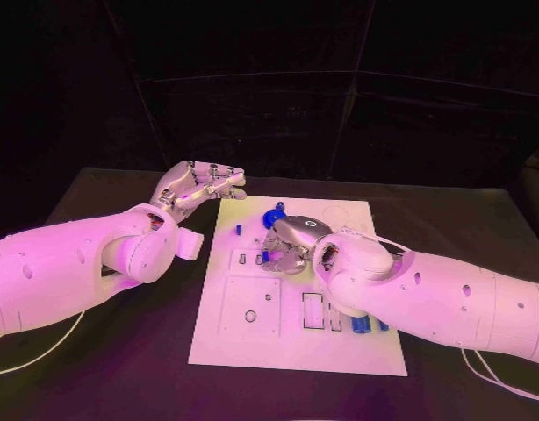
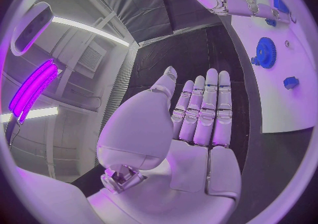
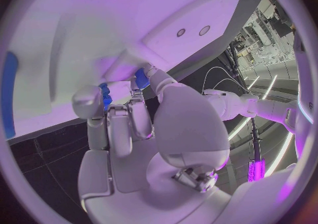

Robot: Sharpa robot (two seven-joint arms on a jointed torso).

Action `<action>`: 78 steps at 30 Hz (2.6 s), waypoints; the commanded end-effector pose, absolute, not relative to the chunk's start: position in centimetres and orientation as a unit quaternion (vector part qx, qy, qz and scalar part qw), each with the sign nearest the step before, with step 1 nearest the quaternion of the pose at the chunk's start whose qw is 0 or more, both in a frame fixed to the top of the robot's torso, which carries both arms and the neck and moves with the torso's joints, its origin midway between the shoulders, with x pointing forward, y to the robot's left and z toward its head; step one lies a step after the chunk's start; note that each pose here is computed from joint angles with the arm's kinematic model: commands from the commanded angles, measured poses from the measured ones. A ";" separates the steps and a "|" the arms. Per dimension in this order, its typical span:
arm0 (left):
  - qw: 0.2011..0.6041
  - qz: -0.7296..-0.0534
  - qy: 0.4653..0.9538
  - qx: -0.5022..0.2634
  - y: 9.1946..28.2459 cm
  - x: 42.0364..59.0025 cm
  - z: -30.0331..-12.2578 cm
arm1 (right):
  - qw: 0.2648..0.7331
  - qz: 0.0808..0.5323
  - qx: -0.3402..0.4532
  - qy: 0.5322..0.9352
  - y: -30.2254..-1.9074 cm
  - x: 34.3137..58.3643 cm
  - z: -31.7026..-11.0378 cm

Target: Assemble the parts on the task board

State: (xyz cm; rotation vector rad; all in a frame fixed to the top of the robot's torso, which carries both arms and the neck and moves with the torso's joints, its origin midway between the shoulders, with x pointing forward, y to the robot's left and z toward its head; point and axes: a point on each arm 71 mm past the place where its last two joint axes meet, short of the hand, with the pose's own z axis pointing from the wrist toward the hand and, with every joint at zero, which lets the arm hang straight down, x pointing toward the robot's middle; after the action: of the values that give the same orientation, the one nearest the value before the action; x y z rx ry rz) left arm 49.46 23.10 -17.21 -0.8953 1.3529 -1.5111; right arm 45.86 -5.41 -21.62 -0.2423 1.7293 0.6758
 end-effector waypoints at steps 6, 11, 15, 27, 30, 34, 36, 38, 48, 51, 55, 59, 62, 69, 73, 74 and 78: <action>0.444 -0.613 0.545 -0.360 23.0 49.4 -17.1 | 0.591 0.272 -0.095 0.753 -5.8 45.9 -22.3; 0.445 -0.613 0.545 -0.360 23.1 49.5 -17.1 | 0.597 0.276 -0.090 0.747 -5.8 45.8 -22.1; 0.445 -0.612 0.545 -0.360 23.1 49.5 -17.1 | 0.603 0.284 -0.087 0.740 -5.7 45.7 -21.9; 0.446 -0.609 0.546 -0.362 23.2 49.5 -17.1 | 0.645 0.345 -0.069 0.678 -6.2 45.1 -20.5; 0.451 -0.601 0.553 -0.359 23.3 49.6 -17.2 | 0.649 0.388 -0.072 0.650 -6.9 44.6 -19.8; 0.455 -0.577 0.580 -0.352 23.6 49.6 -17.6 | 0.632 0.441 -0.073 0.633 -8.3 44.1 -19.0; 0.457 -0.560 0.597 -0.349 23.6 49.6 -17.8 | 0.622 0.458 -0.060 0.632 -9.2 44.1 -18.4; 0.454 -0.533 0.624 -0.346 23.7 49.6 -18.3 | 0.607 0.470 -0.037 0.640 -10.4 44.3 -17.7; 0.374 -0.350 0.828 -0.228 22.5 49.0 -20.2 | 0.569 0.473 0.089 0.667 -17.3 47.0 -13.7; 0.368 -0.273 0.872 -0.172 21.9 49.2 -20.1 | 0.573 0.457 0.111 0.671 -18.9 47.7 -13.2; 0.381 -0.208 0.895 -0.107 20.7 49.9 -19.8 | 0.580 0.433 0.137 0.677 -20.2 48.4 -13.0; 0.394 -0.176 0.900 -0.067 19.2 50.5 -19.6 | 0.584 0.420 0.150 0.679 -20.8 48.8 -12.9; 0.400 -0.166 0.900 -0.051 18.0 50.9 -19.5 | 0.586 0.414 0.155 0.679 -20.9 49.0 -12.8; 0.404 -0.160 0.900 -0.034 16.3 51.3 -19.4 | 0.586 0.407 0.160 0.682 -21.0 49.2 -12.9; 0.399 -0.158 0.903 -0.023 15.4 51.4 -19.5 | 0.586 0.404 0.160 0.684 -21.0 49.3 -12.9; 0.397 -0.157 0.904 -0.019 15.2 51.4 -19.5 | 0.585 0.404 0.160 0.684 -21.0 49.3 -12.9; 0.394 -0.154 0.906 -0.011 14.7 51.5 -19.6 | 0.584 0.403 0.160 0.686 -20.8 49.4 -12.9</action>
State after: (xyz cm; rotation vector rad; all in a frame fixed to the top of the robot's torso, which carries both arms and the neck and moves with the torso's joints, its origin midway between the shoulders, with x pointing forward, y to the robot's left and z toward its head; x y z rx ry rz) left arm 51.49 14.59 -19.50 -0.0727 2.2783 -0.4403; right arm 49.32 -20.87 -12.97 0.3649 1.5878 0.9449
